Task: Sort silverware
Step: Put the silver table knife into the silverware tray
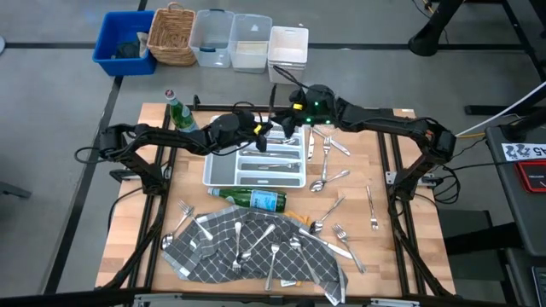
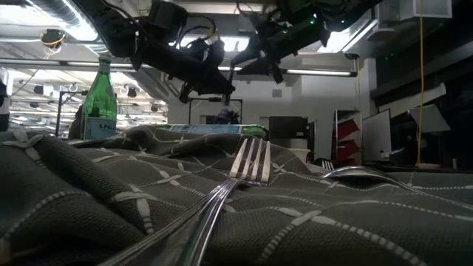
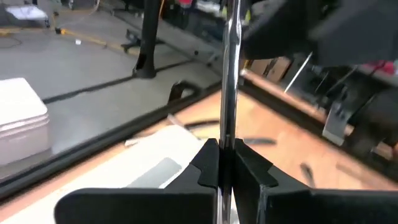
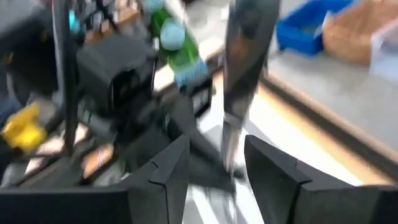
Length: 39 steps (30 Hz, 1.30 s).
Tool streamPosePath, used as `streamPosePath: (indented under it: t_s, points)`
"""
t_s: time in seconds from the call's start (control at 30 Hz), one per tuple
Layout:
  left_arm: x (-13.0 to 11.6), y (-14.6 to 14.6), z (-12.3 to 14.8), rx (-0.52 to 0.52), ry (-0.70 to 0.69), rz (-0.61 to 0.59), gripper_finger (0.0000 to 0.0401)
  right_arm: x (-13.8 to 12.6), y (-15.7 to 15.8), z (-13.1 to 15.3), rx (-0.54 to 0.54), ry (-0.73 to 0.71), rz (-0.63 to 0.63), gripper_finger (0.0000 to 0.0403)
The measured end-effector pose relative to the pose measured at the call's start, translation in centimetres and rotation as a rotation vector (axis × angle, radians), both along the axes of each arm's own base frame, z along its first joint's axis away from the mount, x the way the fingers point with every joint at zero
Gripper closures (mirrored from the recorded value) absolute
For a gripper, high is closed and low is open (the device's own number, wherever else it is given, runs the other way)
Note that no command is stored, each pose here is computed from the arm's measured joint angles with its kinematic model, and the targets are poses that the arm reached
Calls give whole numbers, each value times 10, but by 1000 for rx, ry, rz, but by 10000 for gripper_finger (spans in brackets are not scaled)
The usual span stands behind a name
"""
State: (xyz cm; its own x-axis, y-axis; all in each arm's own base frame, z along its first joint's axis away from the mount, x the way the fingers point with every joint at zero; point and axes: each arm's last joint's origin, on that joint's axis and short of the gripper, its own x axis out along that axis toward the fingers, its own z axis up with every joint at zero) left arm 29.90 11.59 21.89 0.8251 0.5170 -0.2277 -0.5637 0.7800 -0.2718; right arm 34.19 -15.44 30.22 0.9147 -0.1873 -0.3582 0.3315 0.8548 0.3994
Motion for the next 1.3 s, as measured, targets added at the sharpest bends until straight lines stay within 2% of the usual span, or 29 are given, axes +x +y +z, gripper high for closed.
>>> streamPosePath:
  t_s: [0.13,0.33,0.6,0.8,0.97,1.3]
  points:
    - [-3,1,-9,4,119,-41,390,-21,-4,1,54,112,59,247]
    - [-11,-1,-27,25,359,-165,390,-51,-2,-2,40,324,105,247]
    - [-21,-5,-42,91,613,-299,384,-71,0,-19,77,606,9,246]
    - [-25,-6,-46,153,692,-356,381,-78,1,-23,112,711,-113,246]
    - [-26,-7,-49,162,728,-376,375,-81,2,-25,98,754,-135,246]
    - [-28,-7,-51,151,745,-381,373,-81,2,-25,-119,820,87,246]
